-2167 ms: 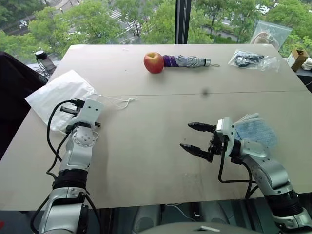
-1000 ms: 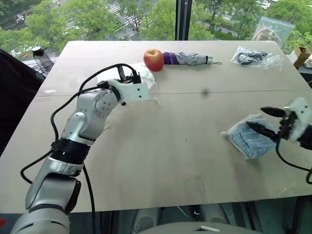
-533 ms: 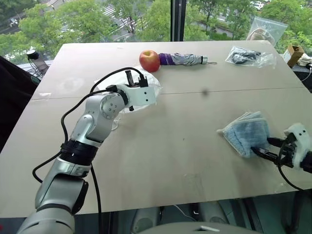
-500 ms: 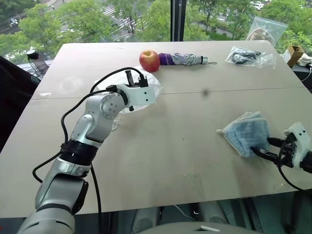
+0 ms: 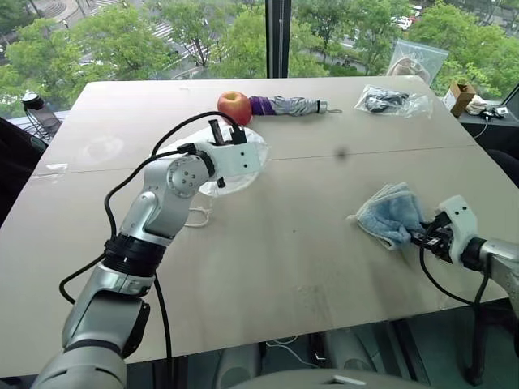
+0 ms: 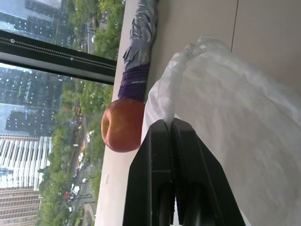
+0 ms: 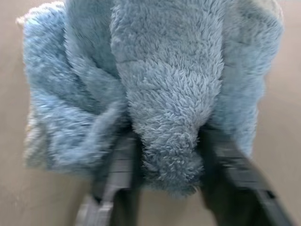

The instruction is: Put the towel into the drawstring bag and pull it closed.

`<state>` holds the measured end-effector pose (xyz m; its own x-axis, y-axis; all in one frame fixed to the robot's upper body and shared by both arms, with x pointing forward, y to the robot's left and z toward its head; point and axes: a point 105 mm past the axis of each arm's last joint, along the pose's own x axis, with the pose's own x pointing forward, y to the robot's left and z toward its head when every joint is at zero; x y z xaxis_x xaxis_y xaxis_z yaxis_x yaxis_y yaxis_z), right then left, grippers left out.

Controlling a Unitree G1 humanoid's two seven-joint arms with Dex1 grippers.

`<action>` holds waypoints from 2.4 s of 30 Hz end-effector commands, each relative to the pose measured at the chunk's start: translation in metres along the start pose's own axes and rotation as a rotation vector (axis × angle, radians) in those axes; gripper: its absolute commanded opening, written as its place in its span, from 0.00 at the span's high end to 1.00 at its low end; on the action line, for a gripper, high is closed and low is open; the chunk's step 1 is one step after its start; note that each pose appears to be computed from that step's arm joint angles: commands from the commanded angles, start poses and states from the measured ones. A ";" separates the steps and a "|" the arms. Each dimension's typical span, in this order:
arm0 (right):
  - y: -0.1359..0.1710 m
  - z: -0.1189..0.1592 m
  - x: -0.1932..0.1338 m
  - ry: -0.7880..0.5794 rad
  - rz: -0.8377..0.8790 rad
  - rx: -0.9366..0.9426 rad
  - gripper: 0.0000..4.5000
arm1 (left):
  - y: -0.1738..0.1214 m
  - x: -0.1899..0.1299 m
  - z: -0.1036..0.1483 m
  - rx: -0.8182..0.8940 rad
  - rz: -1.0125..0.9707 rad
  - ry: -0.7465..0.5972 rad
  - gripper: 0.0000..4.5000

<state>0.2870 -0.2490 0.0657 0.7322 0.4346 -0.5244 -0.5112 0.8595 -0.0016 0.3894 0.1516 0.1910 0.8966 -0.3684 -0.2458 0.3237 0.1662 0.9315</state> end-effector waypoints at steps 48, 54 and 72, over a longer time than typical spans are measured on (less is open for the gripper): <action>0.146 0.181 0.091 -0.567 0.568 0.326 1.00 | -0.035 -0.035 0.096 -0.816 -0.510 -0.361 1.00; 0.156 0.198 0.094 -0.644 0.576 0.605 1.00 | -0.034 -0.035 0.098 -0.830 -0.497 -0.364 1.00; 0.171 0.219 0.071 -0.648 0.857 1.164 1.00 | 0.006 -0.012 0.102 -0.990 -0.333 -0.417 1.00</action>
<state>0.3638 -0.0399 0.1859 0.7139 0.6342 0.2967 -0.4374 0.0731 0.8963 0.3482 0.0629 0.2103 0.5910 -0.7786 -0.2110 0.8066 0.5714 0.1509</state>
